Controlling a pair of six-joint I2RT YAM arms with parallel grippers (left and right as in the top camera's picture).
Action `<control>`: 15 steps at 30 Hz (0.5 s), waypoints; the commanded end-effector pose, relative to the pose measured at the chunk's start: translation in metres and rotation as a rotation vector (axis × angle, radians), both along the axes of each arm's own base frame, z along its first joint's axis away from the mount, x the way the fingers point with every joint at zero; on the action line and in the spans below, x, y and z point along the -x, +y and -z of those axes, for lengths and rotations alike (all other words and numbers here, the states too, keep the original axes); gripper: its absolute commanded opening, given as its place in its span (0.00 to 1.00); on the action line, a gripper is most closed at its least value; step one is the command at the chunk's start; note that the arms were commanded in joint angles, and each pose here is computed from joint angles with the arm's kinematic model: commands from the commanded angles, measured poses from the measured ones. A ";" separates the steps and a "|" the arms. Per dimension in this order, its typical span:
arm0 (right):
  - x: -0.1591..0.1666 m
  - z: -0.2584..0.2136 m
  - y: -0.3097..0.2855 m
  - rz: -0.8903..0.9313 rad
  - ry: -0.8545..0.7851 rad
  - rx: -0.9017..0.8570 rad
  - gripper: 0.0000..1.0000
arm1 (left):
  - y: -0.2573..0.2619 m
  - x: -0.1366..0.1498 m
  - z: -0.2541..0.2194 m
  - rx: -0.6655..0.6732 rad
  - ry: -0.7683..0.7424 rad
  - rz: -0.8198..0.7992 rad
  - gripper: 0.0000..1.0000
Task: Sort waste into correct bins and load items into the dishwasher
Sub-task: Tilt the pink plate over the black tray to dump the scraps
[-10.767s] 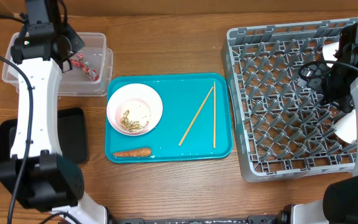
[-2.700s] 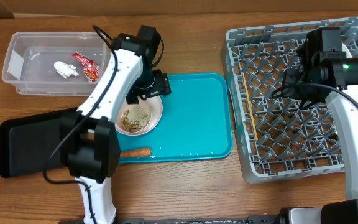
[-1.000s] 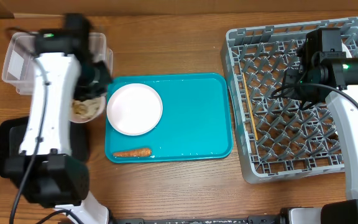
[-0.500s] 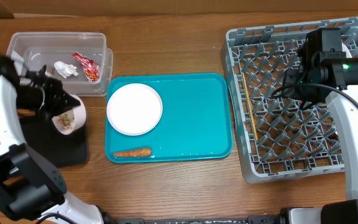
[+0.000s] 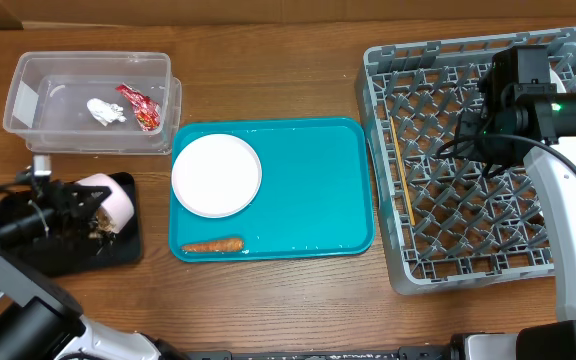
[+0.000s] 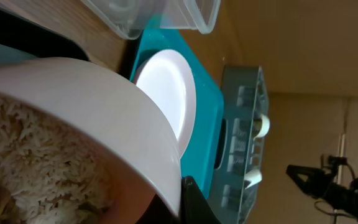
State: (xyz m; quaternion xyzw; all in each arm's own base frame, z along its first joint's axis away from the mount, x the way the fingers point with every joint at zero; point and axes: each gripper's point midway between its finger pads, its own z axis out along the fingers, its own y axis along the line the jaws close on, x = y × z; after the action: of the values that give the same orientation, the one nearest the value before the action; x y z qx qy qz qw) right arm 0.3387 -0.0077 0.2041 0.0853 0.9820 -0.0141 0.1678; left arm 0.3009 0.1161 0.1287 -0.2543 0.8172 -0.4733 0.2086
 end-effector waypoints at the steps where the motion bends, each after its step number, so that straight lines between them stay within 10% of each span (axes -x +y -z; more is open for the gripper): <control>1: -0.002 -0.007 -0.002 0.005 -0.020 0.006 0.47 | 0.006 0.000 -0.013 0.054 -0.102 -0.058 0.04; 15: 0.001 -0.006 -0.002 0.006 -0.009 0.006 0.47 | 0.004 0.004 -0.022 -0.080 -0.371 0.024 0.04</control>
State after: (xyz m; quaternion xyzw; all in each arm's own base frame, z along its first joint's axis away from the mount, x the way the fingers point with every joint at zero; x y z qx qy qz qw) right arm 0.3364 -0.0077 0.2033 0.0852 0.9828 -0.0144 0.1630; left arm 0.2944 0.1203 0.1382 -0.1803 0.7961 -0.4855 0.3131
